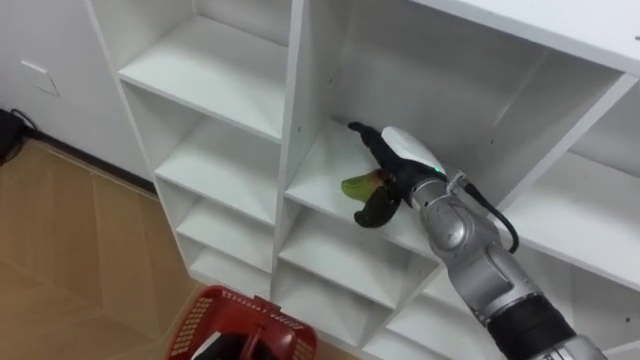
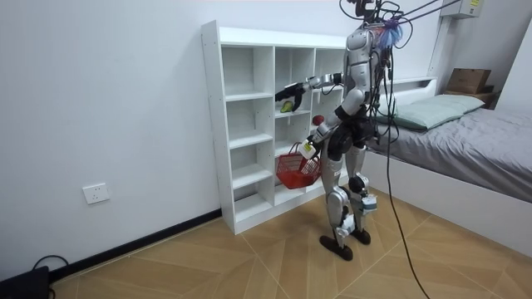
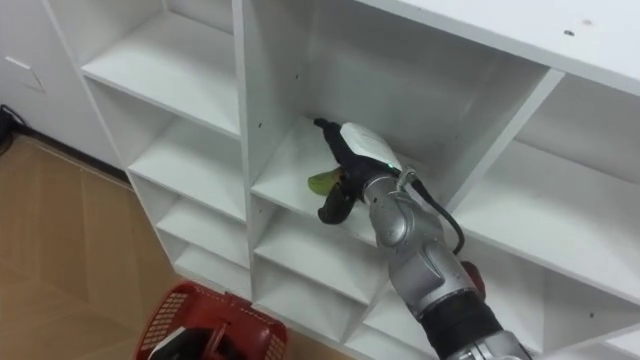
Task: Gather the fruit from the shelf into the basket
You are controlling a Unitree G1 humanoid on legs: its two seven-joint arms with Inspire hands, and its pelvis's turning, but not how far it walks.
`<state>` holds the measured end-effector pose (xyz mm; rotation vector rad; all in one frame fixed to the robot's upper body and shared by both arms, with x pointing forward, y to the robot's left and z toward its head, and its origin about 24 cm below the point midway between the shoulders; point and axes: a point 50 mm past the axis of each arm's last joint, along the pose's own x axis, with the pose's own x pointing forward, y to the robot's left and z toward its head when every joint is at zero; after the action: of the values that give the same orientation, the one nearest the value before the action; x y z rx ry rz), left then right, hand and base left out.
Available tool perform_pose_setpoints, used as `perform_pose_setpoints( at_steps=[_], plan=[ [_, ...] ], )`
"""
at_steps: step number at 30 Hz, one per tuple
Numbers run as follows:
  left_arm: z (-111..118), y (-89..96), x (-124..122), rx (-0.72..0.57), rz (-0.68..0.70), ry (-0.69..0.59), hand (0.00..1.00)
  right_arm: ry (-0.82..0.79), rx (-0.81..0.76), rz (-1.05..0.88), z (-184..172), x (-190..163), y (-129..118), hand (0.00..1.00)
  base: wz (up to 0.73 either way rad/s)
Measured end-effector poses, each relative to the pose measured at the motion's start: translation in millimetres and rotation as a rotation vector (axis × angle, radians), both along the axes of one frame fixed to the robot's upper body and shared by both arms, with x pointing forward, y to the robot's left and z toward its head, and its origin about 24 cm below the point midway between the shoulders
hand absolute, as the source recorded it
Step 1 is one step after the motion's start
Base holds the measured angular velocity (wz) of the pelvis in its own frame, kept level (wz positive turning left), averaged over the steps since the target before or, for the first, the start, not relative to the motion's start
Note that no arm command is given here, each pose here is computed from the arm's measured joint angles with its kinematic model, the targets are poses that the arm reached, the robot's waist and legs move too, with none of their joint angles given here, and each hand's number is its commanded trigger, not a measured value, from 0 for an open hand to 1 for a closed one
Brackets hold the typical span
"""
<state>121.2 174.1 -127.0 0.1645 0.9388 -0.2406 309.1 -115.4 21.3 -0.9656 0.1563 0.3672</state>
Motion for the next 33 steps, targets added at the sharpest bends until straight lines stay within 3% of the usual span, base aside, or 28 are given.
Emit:
perform_pose_setpoints(
  at_steps=[33],
  plan=[
    [-1.7, 1.8, -6.2, 0.003, 0.011, 0.016, 1.00, 0.013, -0.081, -0.006, -4.6, -0.4, -9.7, 0.00, 0.02]
  ],
)
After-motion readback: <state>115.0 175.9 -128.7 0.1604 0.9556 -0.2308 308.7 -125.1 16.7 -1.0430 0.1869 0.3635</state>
